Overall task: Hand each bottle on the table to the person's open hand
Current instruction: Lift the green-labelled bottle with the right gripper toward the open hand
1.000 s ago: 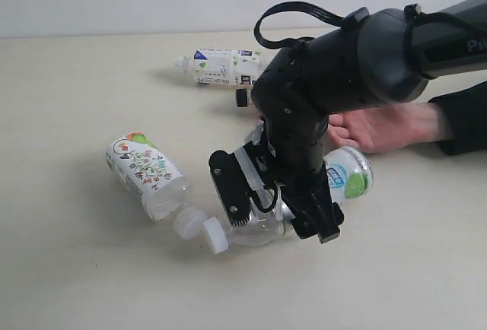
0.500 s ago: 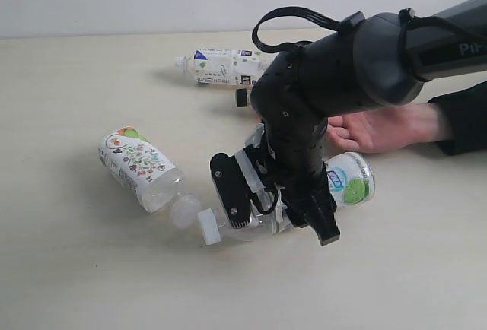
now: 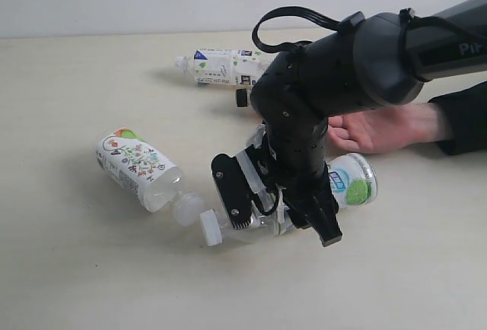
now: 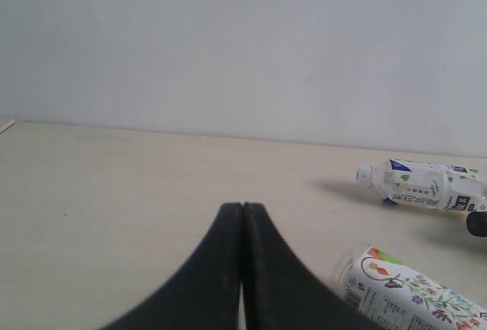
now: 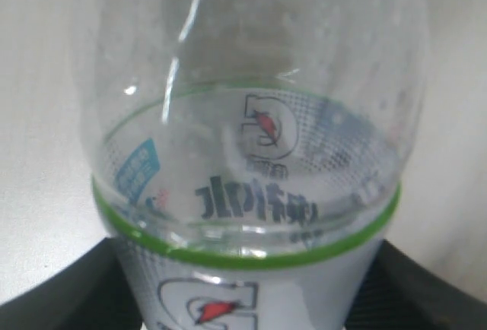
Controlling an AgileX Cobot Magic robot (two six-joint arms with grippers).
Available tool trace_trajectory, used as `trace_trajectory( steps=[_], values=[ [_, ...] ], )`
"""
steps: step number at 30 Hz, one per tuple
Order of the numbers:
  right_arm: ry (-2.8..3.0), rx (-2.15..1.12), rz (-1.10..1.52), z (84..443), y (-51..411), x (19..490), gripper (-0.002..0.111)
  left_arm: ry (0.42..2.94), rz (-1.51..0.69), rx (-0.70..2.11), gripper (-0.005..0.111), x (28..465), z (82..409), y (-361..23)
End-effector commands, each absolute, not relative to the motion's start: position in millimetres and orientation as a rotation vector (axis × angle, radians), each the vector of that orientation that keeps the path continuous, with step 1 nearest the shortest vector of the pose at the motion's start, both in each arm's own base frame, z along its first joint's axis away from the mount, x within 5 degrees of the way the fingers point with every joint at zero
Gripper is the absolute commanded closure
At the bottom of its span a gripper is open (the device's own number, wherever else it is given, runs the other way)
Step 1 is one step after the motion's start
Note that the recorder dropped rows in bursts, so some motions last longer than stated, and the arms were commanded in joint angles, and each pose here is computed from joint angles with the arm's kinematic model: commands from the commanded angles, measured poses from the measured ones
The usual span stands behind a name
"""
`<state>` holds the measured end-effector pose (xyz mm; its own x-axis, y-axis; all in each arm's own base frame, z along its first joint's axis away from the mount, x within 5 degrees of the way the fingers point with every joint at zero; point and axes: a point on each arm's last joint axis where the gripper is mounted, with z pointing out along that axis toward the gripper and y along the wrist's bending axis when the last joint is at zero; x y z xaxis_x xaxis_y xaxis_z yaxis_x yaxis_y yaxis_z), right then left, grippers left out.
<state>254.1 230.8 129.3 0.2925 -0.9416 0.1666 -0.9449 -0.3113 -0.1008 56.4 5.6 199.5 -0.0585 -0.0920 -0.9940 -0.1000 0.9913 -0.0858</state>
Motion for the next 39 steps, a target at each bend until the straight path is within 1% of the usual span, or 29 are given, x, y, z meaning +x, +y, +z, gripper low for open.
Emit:
trace_trajectory(
  steps=[1, 6, 11, 14, 19, 23, 27, 28, 29, 30, 31, 33, 34, 36, 39],
  values=[
    [-1.823, 2.512, 0.311, 130.5, 231.3, 254.0, 0.108, 1.622, 0.002, -0.140, 0.107, 56.1, 200.0, 5.2],
    [-1.807, 2.474, 0.312, 134.0, 227.5, 251.3, 0.108, 1.622, 0.002, -0.140, 0.107, 56.1, 200.0, 5.2],
    [-1.831, 2.474, 0.325, 154.3, 223.5, 248.0, 0.108, 1.622, 0.002, -0.140, 0.107, 56.1, 200.0, 5.2],
    [-1.856, 2.442, 0.336, 170.0, 218.0, 243.6, 0.108, 1.622, 0.002, -0.140, 0.107, 56.1, 200.0, 5.2],
    [-2.011, 2.250, 0.367, 200.8, 202.9, 231.6, 0.108, 1.622, 0.002, -0.140, 0.107, 56.1, 200.0, 5.2],
    [-2.106, 2.188, 0.385, 225.6, 193.1, 222.7, 0.108, 1.622, 0.002, -0.140, 0.107, 56.1, 200.0, 5.2],
    [-2.304, 2.125, 0.487, 252.8, 183.2, 219.9, 0.108, 1.622, 0.002, -0.140, 0.107, 56.1, 200.0, 5.2],
    [-2.454, 2.047, 0.578, 268.2, 179.2, 223.7, 0.108, 1.622, 0.002, -0.140, 0.107, 56.1, 200.0, 5.2],
    [-2.547, 1.992, 0.604, 277.4, 177.2, 227.0, 0.108, 1.622, 0.002, -0.140, 0.107, 56.1, 200.0, 5.2],
    [-2.745, 1.857, 0.583, 295.2, 174.3, 237.3, 0.108, 1.622, 0.002, -0.140, 0.107, 56.1, 200.0, 5.2],
    [-2.845, 1.777, 0.557, 304.5, 171.8, 243.7, 0.108, 1.622, 0.002, -0.140, 0.107, 56.1, 200.0, 5.2],
    [-3.114, 1.487, 0.459, 326.4, 161.3, 263.4, 0.108, 1.622, 0.002, -0.140, 0.107, 56.1, 200.0, 5.2],
    [-3.265, 1.239, 0.345, 335.0, 153.0, 276.6, 0.108, 1.622, 0.002, -0.140, 0.107, 56.1, 200.0, 5.2],
    [-3.355, 0.992, 0.151, 338.1, 139.1, 293.4, 0.108, 1.622, 0.002, -0.140, 0.107, 56.1, 200.0, 5.2],
    [-3.341, 0.765, 0.010, 319.2, 120.8, 314.6, 0.108, 1.622, 0.002, -0.140, 0.107, 56.1, 200.0, 5.2]
  ],
)
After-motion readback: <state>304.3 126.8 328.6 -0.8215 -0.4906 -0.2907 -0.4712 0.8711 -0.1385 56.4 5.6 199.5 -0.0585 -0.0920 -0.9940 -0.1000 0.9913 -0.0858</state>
